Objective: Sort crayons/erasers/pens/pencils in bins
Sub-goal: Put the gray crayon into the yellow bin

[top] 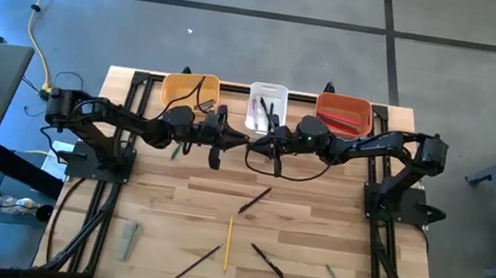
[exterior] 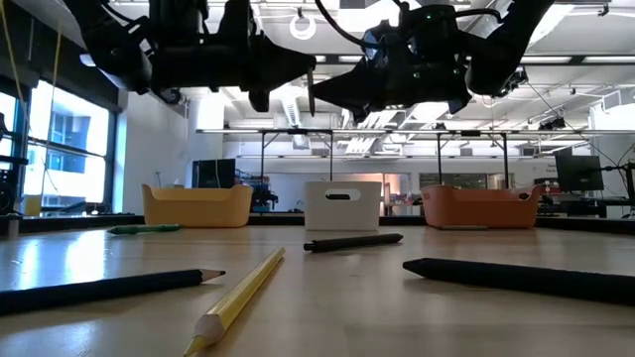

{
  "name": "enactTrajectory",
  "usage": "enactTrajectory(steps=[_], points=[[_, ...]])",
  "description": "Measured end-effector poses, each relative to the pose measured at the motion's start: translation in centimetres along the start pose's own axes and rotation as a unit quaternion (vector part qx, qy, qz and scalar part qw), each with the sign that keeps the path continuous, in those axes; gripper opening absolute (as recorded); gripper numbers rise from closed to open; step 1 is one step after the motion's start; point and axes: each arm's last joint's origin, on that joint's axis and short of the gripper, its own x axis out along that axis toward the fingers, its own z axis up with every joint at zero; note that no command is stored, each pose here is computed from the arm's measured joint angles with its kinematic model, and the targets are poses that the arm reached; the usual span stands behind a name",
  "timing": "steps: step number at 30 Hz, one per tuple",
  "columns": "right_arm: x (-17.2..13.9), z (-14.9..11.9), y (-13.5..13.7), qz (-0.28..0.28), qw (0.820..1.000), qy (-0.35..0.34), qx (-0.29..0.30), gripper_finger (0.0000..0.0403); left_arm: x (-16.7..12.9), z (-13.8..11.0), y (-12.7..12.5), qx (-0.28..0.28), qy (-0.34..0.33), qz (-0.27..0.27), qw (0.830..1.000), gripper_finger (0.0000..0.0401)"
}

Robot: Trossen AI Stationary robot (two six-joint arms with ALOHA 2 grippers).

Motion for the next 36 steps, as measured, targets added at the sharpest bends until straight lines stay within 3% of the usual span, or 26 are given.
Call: enactTrajectory(steps=[4, 15, 21, 28, 36], points=[[0.0, -0.1, 0.0, -0.003, 1.0, 0.003, 0.002, 0.0028, 0.0, 0.0, 0.2, 0.003, 0.0, 0.004, 1.0, 0.0006], [-0.7, 1.0, 0.0, -0.029, 0.999, 0.01, 0.01, 0.0175, -0.4, 0.8, 0.2, 0.006, -0.009, 0.005, 1.0, 0.0004], [-2.5, 2.6, 0.5, -0.07, 0.996, 0.057, -0.024, 0.0225, -1.0, 1.7, 0.0, 0.025, 0.0, 0.007, 1.0, 0.0004], [-5.1, 3.7, 1.3, -0.117, 0.982, 0.139, -0.046, 0.0215, -1.9, 2.3, -0.1, 0.038, 0.026, 0.024, 0.999, 0.0007], [-5.7, 3.9, 1.5, -0.123, 0.978, 0.155, -0.06, 0.0126, -3.2, 2.5, 0.1, 0.052, 0.087, 0.086, 0.991, 0.0008]])
